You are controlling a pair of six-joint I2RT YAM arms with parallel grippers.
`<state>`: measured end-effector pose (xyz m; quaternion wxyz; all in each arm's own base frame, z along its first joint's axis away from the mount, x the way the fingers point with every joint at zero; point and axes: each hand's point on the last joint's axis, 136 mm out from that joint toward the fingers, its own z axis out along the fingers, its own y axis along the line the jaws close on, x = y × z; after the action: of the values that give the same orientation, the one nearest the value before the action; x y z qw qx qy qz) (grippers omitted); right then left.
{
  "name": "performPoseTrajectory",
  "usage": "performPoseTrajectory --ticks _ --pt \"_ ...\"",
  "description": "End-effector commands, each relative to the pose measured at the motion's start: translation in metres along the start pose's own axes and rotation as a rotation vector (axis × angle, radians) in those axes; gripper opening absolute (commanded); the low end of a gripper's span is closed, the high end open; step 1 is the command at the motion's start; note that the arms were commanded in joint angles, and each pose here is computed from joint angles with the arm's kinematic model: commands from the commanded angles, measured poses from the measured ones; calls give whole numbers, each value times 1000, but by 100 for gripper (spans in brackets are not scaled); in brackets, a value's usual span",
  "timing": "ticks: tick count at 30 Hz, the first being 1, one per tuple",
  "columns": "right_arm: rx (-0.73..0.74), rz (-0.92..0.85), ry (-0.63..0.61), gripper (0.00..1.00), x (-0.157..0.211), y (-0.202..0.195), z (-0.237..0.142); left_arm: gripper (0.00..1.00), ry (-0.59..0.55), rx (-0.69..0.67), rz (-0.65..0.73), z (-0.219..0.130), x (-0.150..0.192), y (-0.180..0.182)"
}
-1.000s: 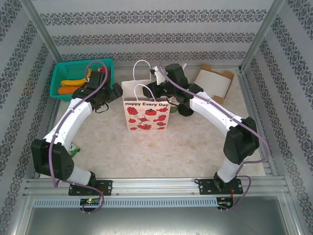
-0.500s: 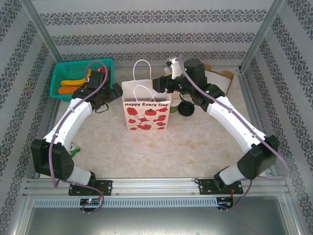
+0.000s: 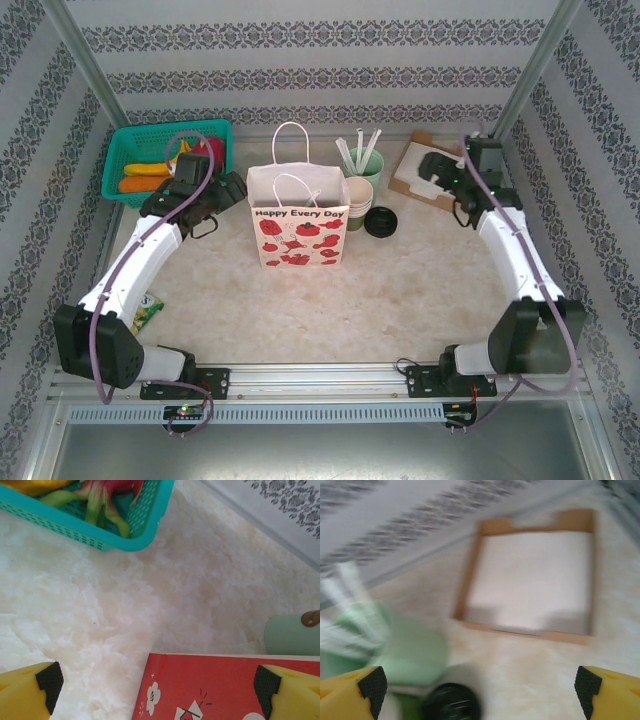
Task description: Pack the takeout coffee
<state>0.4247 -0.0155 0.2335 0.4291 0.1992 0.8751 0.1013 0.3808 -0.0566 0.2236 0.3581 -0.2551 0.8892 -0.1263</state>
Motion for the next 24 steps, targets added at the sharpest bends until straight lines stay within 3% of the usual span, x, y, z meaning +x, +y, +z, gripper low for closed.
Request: performPoseTrajectory --ticks 1,8,16,19,24 --pt "134 19 130 97 15 -50 23 99 -93 -7 -37 -8 -19 4" --pt "218 62 276 82 18 -111 86 99 -125 44 -26 -19 -22 -1" --pt "209 60 395 61 16 -119 136 99 -116 238 80 -34 -19 -34" --pt "214 61 419 48 19 -120 149 100 -137 263 106 -42 -21 -38" --pt "282 40 478 40 29 -129 162 99 -157 256 133 -50 -23 -35"
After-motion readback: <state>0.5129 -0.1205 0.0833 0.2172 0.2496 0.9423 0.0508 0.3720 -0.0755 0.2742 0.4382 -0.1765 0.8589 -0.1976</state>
